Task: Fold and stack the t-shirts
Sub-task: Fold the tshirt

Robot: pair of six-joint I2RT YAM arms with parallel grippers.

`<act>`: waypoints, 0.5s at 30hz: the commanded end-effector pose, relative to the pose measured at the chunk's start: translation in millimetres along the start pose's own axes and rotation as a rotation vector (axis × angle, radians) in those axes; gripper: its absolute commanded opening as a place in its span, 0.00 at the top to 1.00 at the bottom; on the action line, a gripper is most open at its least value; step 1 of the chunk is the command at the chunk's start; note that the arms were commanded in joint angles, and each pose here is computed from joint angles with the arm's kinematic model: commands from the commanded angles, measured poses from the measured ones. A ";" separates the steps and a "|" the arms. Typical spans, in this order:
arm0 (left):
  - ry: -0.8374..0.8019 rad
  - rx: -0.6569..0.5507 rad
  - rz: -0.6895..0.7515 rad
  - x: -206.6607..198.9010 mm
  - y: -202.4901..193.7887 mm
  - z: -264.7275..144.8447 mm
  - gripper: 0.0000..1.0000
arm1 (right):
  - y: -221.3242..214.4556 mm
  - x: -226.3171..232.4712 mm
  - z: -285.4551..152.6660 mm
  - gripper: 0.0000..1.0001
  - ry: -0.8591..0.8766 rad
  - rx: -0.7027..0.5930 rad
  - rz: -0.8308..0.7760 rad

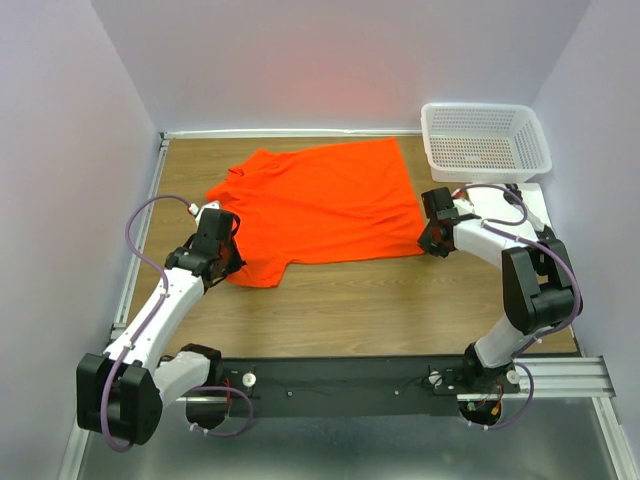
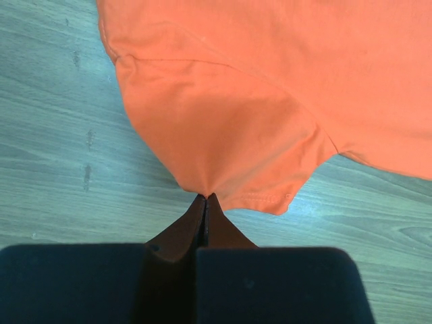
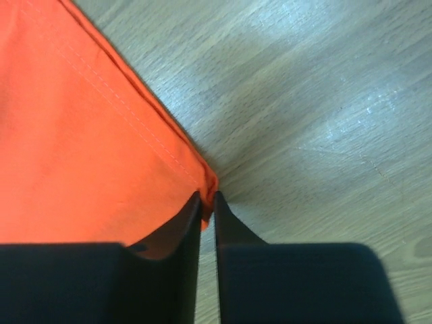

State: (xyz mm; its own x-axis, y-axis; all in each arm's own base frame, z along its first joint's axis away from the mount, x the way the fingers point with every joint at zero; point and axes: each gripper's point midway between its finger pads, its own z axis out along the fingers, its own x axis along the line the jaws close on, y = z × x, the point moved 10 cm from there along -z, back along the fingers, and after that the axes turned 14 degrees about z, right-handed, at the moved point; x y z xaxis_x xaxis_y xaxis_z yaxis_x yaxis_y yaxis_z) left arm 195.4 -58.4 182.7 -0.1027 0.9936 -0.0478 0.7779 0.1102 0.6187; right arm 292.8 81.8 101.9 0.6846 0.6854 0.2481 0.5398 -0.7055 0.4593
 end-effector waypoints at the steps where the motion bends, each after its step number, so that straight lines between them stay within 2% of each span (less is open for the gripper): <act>1: -0.020 -0.025 0.004 -0.6 0.9 -3.7 1.00 | -20.7 -27.8 14.3 0.91 -0.120 0.068 -0.032; 4: -0.025 -0.048 -0.005 -1.2 5.6 -1.7 1.00 | -13.8 -19.7 6.9 0.99 -0.078 0.053 -0.036; 9: -0.004 -0.135 -0.055 10.7 42.0 16.3 1.00 | 18.5 19.2 -14.0 0.99 0.059 -0.013 -0.055; 15: 0.086 -0.272 -0.112 33.2 129.5 19.6 1.00 | 72.8 77.4 -60.4 0.99 0.256 -0.134 -0.107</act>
State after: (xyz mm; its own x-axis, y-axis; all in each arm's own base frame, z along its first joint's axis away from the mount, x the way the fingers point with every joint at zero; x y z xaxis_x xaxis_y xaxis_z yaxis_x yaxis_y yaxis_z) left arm 266.2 -22.9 198.8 -0.2369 0.9698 -0.0573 0.7084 0.2128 0.6730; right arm 332.4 91.3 159.8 0.5717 0.7494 0.3340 0.5476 -0.6517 0.5248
